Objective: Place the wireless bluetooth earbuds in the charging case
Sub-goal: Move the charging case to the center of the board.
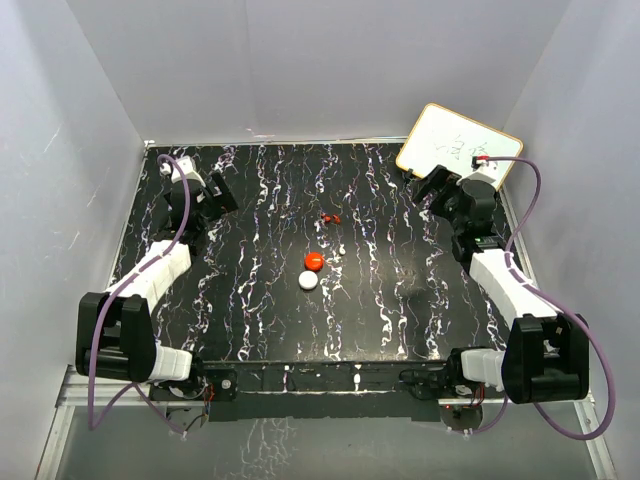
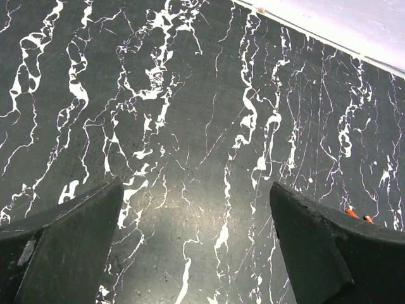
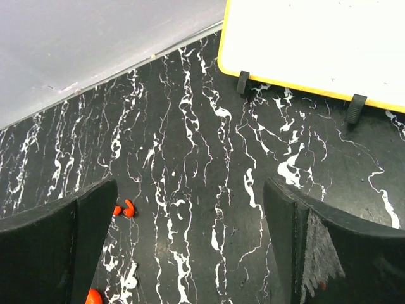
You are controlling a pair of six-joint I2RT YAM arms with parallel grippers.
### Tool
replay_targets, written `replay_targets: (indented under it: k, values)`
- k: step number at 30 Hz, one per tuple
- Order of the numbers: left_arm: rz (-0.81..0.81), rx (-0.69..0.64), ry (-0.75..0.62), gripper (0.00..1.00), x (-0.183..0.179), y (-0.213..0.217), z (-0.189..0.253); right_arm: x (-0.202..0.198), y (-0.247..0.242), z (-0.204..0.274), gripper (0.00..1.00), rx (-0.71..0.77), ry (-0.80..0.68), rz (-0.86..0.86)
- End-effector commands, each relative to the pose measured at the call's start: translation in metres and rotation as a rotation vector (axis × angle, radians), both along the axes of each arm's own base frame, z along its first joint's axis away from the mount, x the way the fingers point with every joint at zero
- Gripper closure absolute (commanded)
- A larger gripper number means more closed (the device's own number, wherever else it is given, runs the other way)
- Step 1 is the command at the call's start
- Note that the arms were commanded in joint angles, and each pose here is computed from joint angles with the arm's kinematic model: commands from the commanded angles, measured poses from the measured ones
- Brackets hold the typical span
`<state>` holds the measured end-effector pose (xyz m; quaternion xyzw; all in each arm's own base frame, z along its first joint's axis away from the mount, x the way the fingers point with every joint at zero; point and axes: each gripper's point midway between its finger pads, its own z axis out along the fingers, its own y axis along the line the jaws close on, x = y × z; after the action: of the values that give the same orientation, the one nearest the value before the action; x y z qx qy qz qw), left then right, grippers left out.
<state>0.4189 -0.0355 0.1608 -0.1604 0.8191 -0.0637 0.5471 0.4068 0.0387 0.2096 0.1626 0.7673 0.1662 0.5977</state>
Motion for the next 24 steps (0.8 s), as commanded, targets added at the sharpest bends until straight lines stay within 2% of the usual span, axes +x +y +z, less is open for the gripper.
replay_targets:
  k: [1,4,7,11,14,18,24]
  values:
    - [-0.015,-0.022,-0.041,0.01,-0.003,-0.004,0.024,0.008,0.005,0.025,0.02,-0.007,-0.052,-0.005]
    - [-0.004,-0.045,-0.055,0.01,-0.005,-0.004,0.027,0.002,0.012,0.031,0.02,-0.039,-0.077,0.054]
    - [0.006,-0.043,-0.047,0.01,-0.006,-0.003,0.028,-0.012,0.033,0.038,0.02,-0.099,-0.144,0.209]
    - [-0.009,-0.05,-0.05,0.01,-0.006,-0.006,0.031,-0.024,0.05,0.045,0.02,-0.087,-0.182,0.317]
    - [-0.018,-0.055,-0.066,0.01,-0.007,-0.007,0.036,-0.03,0.059,0.046,0.02,-0.049,-0.192,0.358]
    - [-0.018,-0.099,-0.063,0.01,-0.006,-0.012,0.035,-0.032,0.058,0.042,0.02,0.052,-0.175,0.317]
    - [-0.142,-0.138,-0.018,0.01,-0.012,-0.038,0.024,-0.034,0.084,0.029,0.02,0.071,-0.125,0.483]
